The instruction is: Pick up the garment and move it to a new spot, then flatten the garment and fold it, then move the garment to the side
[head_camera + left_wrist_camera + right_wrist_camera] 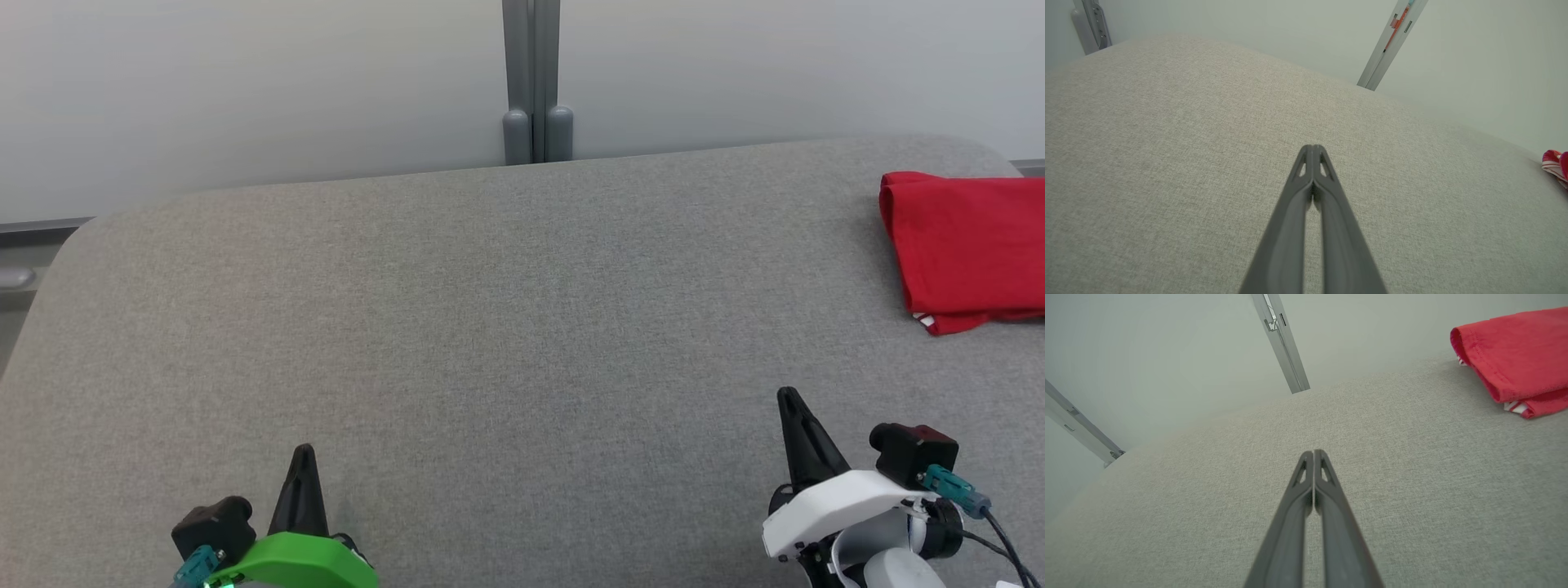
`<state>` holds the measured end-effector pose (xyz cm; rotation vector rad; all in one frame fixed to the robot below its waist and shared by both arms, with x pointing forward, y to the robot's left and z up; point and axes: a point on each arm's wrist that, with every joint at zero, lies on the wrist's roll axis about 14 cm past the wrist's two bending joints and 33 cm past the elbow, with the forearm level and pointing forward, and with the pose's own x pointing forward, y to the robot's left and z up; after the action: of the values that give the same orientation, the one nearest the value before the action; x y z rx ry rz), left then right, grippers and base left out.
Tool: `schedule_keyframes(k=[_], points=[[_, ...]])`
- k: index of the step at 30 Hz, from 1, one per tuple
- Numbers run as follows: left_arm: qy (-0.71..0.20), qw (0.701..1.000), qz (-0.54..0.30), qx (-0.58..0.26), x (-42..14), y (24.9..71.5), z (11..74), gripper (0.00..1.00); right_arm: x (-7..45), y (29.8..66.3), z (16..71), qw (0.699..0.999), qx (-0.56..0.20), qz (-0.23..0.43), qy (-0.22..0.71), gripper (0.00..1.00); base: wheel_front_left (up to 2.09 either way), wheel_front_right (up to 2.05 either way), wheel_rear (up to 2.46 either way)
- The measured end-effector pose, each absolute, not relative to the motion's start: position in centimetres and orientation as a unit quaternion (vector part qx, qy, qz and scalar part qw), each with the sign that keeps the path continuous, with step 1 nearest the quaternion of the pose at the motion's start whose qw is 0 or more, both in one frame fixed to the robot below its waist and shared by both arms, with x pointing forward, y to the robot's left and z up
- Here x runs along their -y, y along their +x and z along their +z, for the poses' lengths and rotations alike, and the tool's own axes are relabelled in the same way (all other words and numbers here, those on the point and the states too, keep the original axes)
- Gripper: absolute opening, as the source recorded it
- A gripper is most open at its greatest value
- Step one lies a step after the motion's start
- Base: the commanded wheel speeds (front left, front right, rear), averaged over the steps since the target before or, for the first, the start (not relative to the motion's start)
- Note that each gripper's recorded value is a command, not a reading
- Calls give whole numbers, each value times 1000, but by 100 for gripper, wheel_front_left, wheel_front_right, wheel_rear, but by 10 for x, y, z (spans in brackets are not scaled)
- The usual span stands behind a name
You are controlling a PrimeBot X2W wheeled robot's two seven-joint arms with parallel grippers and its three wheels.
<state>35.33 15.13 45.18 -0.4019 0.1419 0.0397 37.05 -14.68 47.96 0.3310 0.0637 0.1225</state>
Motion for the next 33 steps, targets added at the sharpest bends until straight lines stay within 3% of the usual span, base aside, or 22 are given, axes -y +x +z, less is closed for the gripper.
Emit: schedule_keyframes(k=[33], points=[[-423,901,50,-83,-172,364,456,0,173,377,482,915,-41,4,400,0,0,0,0]])
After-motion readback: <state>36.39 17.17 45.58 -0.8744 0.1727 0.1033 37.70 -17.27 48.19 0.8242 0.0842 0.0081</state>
